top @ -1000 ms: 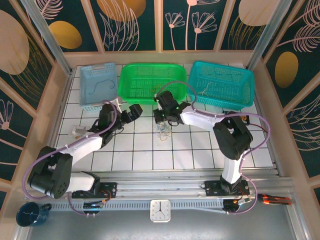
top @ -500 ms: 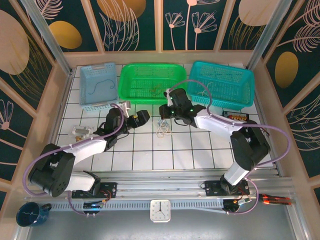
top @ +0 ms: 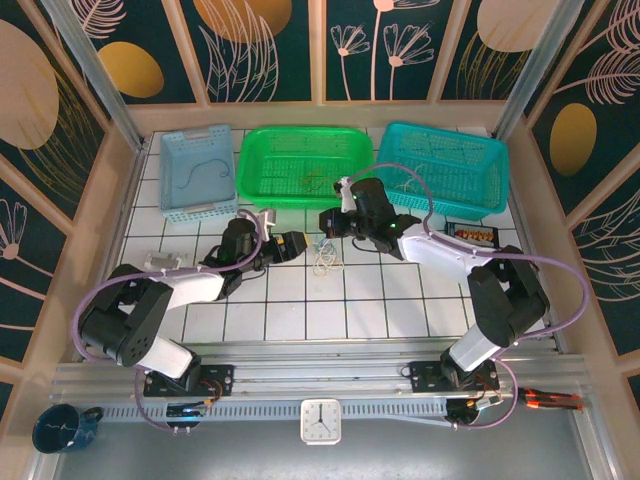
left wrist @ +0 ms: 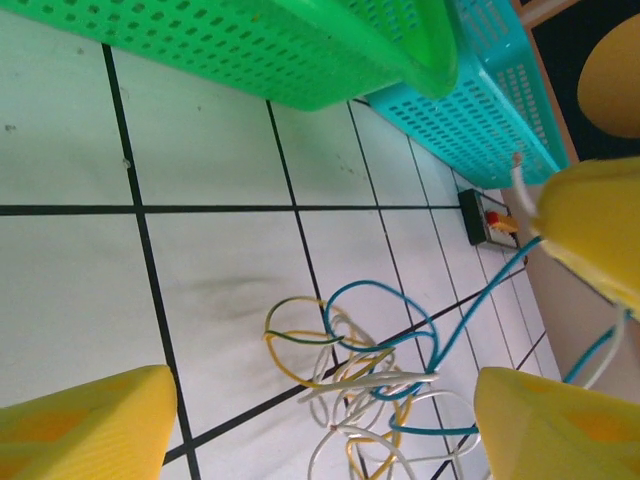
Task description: Untangle the cables
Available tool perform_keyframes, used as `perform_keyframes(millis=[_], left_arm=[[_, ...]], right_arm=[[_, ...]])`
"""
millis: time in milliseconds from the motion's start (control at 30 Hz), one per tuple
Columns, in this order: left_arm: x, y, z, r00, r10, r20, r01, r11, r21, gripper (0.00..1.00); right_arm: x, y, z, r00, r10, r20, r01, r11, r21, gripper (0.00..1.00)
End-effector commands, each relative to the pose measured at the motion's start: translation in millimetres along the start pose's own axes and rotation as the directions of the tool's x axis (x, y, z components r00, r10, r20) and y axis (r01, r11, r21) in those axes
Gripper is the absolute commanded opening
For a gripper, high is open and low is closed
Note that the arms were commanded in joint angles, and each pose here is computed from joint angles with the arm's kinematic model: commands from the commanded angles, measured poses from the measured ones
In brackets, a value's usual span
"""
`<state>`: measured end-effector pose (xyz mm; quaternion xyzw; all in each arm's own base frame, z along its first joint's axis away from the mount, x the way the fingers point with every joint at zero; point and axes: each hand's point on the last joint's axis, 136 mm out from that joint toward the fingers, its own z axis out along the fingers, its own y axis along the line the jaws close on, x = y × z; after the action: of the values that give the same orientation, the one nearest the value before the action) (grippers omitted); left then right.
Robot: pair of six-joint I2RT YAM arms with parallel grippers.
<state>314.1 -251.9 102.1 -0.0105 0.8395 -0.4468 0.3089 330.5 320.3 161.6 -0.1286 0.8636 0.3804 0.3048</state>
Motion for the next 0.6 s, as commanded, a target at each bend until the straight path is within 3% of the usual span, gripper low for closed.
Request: perform_keyframes(millis=[0,333,567], left_arm=[[-7.4,-17.1,5.4,0.997,0.076,0.009,-0.077,0.995,0.069,0.73],[-11.2,-26.8,12.0,0.994,0.109,0.012,-0.110,0.986,0.123,0.66],[-9.1,-26.0,18.0,0.994,0.106,0.000,-0.105,0.984,0.140,0.56]], right_arm=[[-1.2,10.7,3.7,1.000,0.007,0.003,-0.007,0.996,-0.085,0.00],[11.5,5.5,15.5,0.999,0.031,-0.041,-0.035,0.995,-0.098,0.00],[13.7,8.2,17.0,0.998,0.040,-0.052,-0.046,0.992,-0.118,0.00]])
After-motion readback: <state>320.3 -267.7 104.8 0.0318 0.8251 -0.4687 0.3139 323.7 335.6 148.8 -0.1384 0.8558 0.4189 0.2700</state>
